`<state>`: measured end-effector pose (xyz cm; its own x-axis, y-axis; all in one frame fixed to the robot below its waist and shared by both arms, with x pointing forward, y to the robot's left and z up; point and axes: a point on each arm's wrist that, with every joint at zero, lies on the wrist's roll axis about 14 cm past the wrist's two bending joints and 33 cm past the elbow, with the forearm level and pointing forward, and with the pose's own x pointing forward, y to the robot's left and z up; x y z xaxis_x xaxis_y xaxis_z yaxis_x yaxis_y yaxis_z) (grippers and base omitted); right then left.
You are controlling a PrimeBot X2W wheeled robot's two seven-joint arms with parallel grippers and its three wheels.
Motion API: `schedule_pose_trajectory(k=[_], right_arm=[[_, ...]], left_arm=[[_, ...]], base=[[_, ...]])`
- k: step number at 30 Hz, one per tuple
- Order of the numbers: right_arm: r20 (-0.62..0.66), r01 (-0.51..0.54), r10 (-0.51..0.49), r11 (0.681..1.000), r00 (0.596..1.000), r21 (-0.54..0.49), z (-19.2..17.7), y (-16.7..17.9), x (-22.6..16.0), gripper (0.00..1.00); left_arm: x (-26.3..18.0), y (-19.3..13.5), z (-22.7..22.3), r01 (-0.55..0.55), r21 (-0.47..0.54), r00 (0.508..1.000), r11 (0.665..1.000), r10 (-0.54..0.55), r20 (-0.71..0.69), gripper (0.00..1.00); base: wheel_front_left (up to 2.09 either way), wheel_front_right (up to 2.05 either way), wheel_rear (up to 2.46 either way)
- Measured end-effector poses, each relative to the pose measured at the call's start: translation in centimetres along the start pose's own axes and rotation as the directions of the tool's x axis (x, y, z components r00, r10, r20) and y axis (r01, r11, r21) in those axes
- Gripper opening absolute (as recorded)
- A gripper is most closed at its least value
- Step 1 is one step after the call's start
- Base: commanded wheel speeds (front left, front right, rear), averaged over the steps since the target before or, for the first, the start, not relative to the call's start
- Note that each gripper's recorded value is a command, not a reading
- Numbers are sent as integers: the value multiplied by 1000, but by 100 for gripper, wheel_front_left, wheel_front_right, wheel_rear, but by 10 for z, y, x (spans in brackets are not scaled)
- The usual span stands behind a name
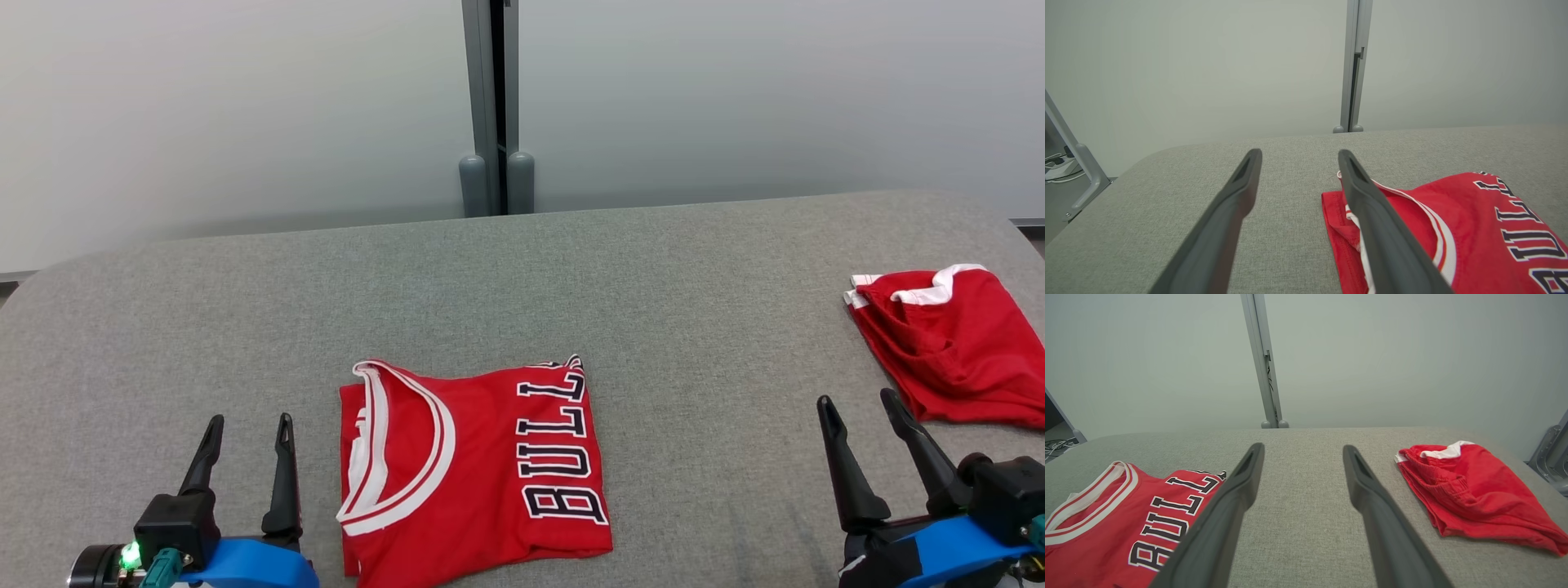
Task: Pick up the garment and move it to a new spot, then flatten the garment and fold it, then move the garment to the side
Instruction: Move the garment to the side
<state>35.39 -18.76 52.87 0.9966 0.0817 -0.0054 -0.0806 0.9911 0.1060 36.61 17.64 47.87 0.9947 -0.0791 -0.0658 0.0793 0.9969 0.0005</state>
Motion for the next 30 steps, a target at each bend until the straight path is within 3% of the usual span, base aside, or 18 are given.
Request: schedule_pose_trajectory(k=[17,24,30], right_arm=[[-11,-10,10,1000,1000,-5,-2,2,3,100],[-108,-105,107,994,988,23,-33,30,27,100],[-247,-233,250,968,936,97,-87,76,49,100]], left_arm=[[5,0,1,-1,-7,1000,1000,1,7,100],[23,4,10,-5,-15,999,1000,6,47,100],[38,11,10,-28,-18,998,999,29,59,100]], base=[[0,0,0],[0,0,0],[0,0,0]])
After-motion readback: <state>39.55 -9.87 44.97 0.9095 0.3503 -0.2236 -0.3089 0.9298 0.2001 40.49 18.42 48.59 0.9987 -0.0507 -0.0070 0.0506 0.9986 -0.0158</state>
